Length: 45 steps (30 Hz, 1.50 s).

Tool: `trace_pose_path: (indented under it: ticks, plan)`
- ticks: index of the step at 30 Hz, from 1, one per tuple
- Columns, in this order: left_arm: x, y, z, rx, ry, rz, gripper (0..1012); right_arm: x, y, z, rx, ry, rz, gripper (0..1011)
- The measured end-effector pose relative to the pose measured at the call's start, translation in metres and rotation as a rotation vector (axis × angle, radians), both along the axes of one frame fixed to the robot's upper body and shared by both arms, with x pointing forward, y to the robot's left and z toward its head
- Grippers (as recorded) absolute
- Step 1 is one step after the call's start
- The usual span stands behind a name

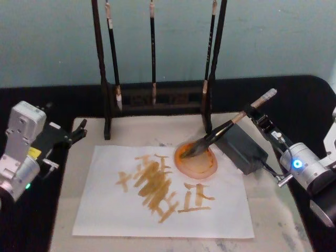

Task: Pick up the brush from the inkstone, write on the paper, then place the brush back to its original position.

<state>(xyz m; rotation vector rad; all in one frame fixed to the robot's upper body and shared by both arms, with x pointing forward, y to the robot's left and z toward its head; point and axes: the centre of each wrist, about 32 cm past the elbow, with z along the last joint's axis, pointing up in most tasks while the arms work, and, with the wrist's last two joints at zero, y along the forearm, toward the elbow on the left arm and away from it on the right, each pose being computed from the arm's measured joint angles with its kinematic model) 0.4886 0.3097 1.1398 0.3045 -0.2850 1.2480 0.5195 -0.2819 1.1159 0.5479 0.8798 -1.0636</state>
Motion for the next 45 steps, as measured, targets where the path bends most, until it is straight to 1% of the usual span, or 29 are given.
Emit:
trace_pose_path:
  ticks: [15, 18, 32, 33, 34, 37, 39, 41, 42, 43, 44, 45]
  plan:
    - [0.0, 0.0, 0.0, 0.0, 0.0, 0.0, 1010, 0.0006, -0.0002, -0.0022, -0.007, 0.015, -0.006, 176]
    - [0.0, 0.0, 0.0, 0.0, 0.0, 0.0, 1010, 0.0009, -0.0004, -0.0017, -0.016, 0.016, -0.009, 176]
    - [0.0, 0.0, 0.0, 0.0, 0.0, 0.0, 1010, 0.0011, -0.0004, -0.0011, -0.012, 0.013, -0.009, 181]
    - [0.0, 0.0, 0.0, 0.0, 0.0, 0.0, 1010, 0.0011, -0.0004, -0.0011, -0.012, 0.013, -0.009, 204]
    - [0.0, 0.0, 0.0, 0.0, 0.0, 0.0, 1010, 0.0011, -0.0004, -0.0011, -0.012, 0.013, -0.009, 258]
    - [0.0, 0.0, 0.0, 0.0, 0.0, 0.0, 1009, 0.0011, -0.0003, -0.0011, -0.011, 0.013, -0.008, 307]
    - [0.0, 0.0, 0.0, 0.0, 0.0, 0.0, 1010, 0.001, -0.0003, -0.0011, -0.011, 0.013, -0.008, 392]
    - [0.0, 0.0, 0.0, 0.0, 0.0, 0.0, 1010, 0.0009, -0.0003, -0.0012, -0.011, 0.013, -0.008, 430]
    - [0.0, 0.0, 0.0, 0.0, 0.0, 0.0, 1010, 0.0009, -0.0003, -0.0012, -0.011, 0.013, -0.008, 491]
    - [0.0, 0.0, 0.0, 0.0, 0.0, 0.0, 1010, 0.0009, -0.0003, -0.0012, -0.01, 0.013, -0.008, 505]
    - [0.0, 0.0, 0.0, 0.0, 0.0, 0.0, 1010, 0.0009, -0.0002, -0.0013, -0.01, 0.013, -0.008, 554]
    - [0.0, 0.0, 0.0, 0.0, 0.0, 0.0, 1010, 0.0009, -0.0002, -0.0013, -0.01, 0.013, -0.007, 566]
